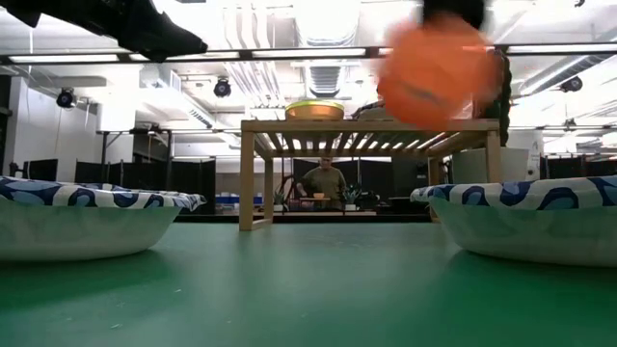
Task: Place and stack bowls onto a shelf
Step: Stack the small orange bowl on the small green bowl on the shelf
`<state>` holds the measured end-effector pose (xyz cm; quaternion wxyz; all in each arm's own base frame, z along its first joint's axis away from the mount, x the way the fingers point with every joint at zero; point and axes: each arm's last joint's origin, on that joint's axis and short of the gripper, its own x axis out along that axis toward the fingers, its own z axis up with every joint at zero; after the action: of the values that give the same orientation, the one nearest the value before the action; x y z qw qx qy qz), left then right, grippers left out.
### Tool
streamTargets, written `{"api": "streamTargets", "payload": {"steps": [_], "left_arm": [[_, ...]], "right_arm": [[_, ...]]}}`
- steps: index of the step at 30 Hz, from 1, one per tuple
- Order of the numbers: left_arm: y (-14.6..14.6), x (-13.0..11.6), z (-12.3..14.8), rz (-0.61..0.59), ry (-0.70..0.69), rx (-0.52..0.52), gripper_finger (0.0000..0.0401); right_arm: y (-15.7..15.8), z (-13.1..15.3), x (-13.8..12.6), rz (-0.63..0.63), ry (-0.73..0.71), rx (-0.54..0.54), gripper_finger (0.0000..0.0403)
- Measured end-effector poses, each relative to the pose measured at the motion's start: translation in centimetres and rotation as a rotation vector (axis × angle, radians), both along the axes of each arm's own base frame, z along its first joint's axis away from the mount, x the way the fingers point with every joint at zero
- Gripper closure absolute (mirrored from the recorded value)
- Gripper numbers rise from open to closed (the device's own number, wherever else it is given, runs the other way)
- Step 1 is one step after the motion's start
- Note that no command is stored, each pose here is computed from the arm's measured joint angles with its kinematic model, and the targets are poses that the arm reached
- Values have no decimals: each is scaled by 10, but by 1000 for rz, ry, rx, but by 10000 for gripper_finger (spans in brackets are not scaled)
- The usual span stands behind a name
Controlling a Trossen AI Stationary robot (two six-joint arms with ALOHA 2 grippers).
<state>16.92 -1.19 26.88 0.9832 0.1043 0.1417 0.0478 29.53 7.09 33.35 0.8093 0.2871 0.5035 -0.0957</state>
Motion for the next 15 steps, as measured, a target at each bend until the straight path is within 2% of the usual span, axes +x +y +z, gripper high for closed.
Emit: {"api": "streamTargets", "payload": {"steps": [2, 4, 6, 8, 10, 13, 15], "left_arm": [[0, 0, 0, -1, 0, 3, 299], [0, 0, 0, -2, 0, 7, 299], [0, 0, 0, -2, -1, 7, 299], [0, 0, 0, -2, -1, 7, 299], [0, 0, 0, -3, -1, 8, 299], [1, 0, 1, 46, -8, 0, 299], [4, -2, 2, 140, -20, -1, 299]], "right_arm": [[3, 23, 12, 110, -206, -32, 394], [4, 44, 21, 222, -400, -108, 394], [3, 64, 27, 308, -571, -247, 394], [-1, 80, 31, 317, -682, -443, 394], [-7, 90, 32, 263, -696, -674, 394], [-24, 94, 32, 163, -573, -994, 394], [-41, 94, 32, 87, -482, -1109, 394]]}}
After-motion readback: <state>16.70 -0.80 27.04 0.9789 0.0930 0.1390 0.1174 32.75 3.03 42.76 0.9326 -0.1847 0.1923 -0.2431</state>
